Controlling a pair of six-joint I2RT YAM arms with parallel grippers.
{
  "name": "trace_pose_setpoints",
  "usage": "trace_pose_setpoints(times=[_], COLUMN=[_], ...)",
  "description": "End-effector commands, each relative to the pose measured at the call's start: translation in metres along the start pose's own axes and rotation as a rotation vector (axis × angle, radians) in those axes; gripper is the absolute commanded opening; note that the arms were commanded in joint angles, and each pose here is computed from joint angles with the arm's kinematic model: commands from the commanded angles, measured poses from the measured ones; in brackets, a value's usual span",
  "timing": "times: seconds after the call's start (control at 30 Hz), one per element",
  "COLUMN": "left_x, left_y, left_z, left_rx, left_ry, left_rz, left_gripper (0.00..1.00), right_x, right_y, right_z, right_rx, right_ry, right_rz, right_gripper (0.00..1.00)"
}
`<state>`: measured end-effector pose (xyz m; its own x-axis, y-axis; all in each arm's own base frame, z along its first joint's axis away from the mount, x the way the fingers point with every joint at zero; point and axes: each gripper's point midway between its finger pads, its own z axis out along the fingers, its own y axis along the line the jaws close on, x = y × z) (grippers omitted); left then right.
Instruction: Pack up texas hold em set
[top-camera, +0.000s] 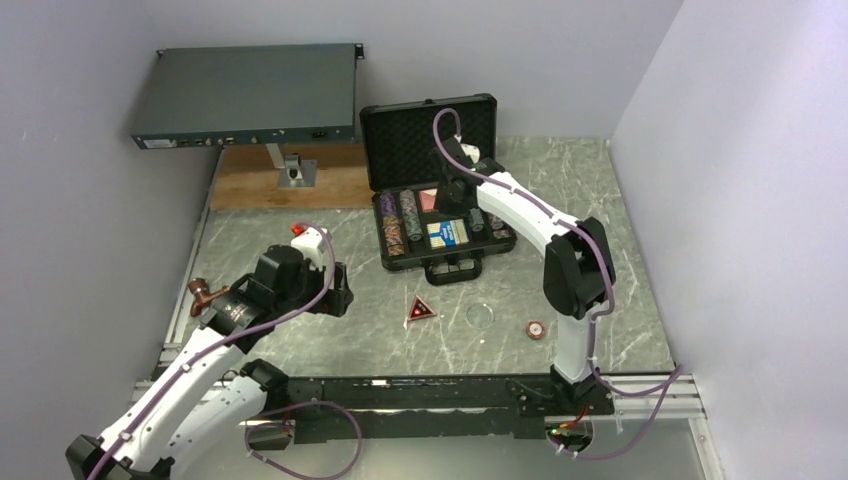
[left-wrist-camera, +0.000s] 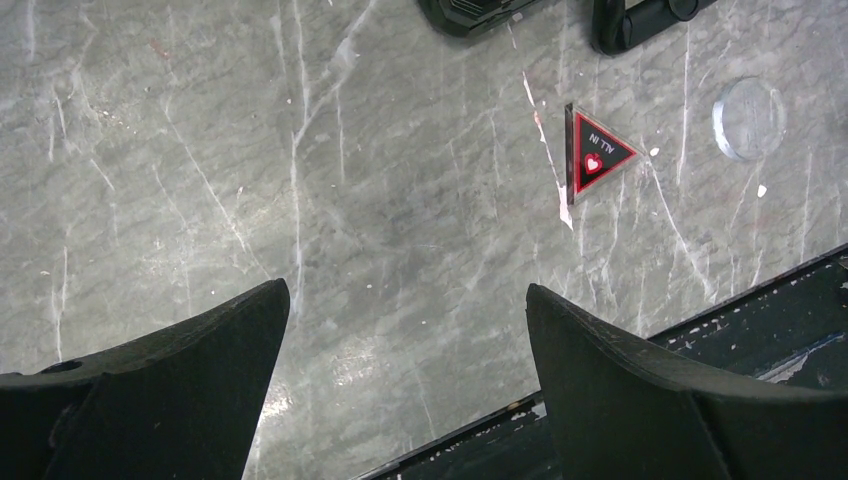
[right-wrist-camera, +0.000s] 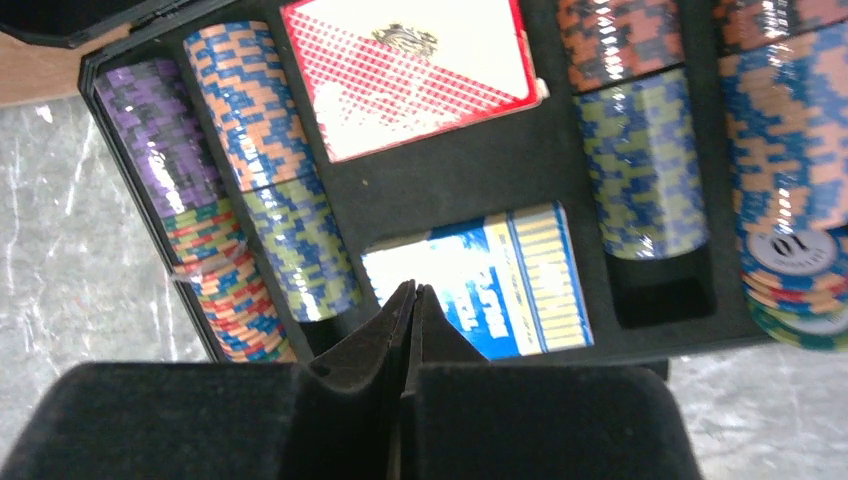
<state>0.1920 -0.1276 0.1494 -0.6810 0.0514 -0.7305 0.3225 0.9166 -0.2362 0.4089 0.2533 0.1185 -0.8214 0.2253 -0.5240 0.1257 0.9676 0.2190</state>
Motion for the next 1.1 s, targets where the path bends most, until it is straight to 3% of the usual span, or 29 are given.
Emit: trace_pose_setpoints(times=[0.0,0.17,0.5,0.8,0.83,0.97,1.07], left_x=[-0.013,-0.013,-0.01,-0.007,-0.008,-0.014,-0.022], left_y=[-0.004,-0.005,-0.009,-0.014,-0.014,-0.008,0.019], left_z=[-0.008,-0.009,-0.011,-0.013,-0.014,-0.018,-0.033], left_rx=[0.008,0.012,0.003,0.003,0.0,-0.037,-0.195], left_ry=[-0.049,-0.049,-0.044,-0.043,-0.045,-0.073,-0.131], left_rz=[0.013,0.013,0.041,0.068,0.068,0.063,-0.033], left_gripper=[0.95,0.95,0.95,0.96,0.97,1.0,1.0], right_x=[-0.015,0.006,0.054,0.047,0.043,0.038,0.05], right_y=[-0.014,-0.024,-0.034,-0.04,-0.038,-0.035,-0.04], right_z=[-0.04,-0.034,0.037,-0.001,-0.01,-0.051,-0.073], right_rx=[0.023,0.02,0.088,0.062,0.048,0.014,0.022], right_ry=[-0.038,-0.012,0.139,0.105,0.096,0.059,0.069], right_rz=[-0.024,0.009,-0.008,-0.044,-0.06,-0.114,-0.13], right_gripper=[0.0,0.0,0.0,0.0,0.02,0.36,0.47])
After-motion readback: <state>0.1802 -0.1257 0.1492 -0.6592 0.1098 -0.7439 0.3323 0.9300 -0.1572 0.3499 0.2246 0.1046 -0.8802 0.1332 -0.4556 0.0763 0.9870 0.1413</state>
